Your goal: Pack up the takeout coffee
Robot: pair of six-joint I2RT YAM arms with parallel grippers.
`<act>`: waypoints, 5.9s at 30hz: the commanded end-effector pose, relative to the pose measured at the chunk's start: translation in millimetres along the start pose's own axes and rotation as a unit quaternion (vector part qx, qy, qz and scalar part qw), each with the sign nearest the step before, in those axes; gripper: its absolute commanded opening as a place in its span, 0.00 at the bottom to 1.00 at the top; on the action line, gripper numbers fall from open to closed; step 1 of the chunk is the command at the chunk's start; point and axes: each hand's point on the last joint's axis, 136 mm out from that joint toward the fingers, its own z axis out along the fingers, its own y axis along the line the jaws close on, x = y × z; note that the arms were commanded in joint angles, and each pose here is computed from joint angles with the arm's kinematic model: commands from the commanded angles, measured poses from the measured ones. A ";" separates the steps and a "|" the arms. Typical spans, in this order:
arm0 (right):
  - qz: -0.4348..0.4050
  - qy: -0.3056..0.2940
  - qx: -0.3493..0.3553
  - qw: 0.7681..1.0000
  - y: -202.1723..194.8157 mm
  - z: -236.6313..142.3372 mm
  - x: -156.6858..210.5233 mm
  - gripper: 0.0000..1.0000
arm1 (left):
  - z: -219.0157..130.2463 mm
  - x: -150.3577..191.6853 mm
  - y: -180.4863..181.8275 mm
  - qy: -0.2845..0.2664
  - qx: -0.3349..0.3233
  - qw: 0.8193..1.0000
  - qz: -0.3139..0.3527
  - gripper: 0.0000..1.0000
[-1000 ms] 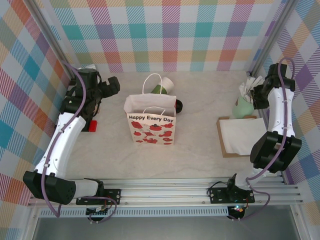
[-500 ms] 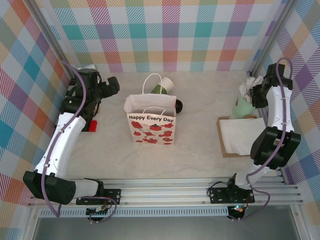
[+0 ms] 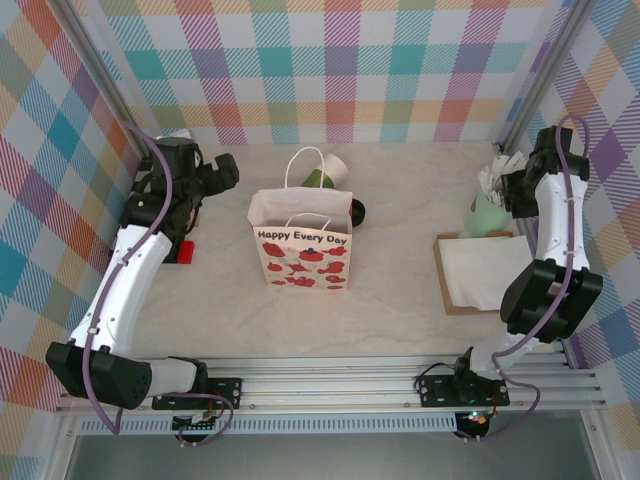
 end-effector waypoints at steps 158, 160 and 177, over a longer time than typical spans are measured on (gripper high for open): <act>-0.039 0.082 0.092 0.992 -218.7 2.8 25.1 1.00 | -37.6 15.1 -28.4 -0.008 0.135 0.989 -0.066 1.00; -0.045 0.065 0.106 0.991 -220.5 11.4 13.3 1.00 | -37.8 11.0 -20.4 -0.021 0.113 0.991 -0.069 1.00; -0.219 0.002 0.075 0.973 -203.0 68.5 -34.7 0.99 | -30.7 -21.5 -15.7 -0.057 0.078 0.988 -0.122 1.00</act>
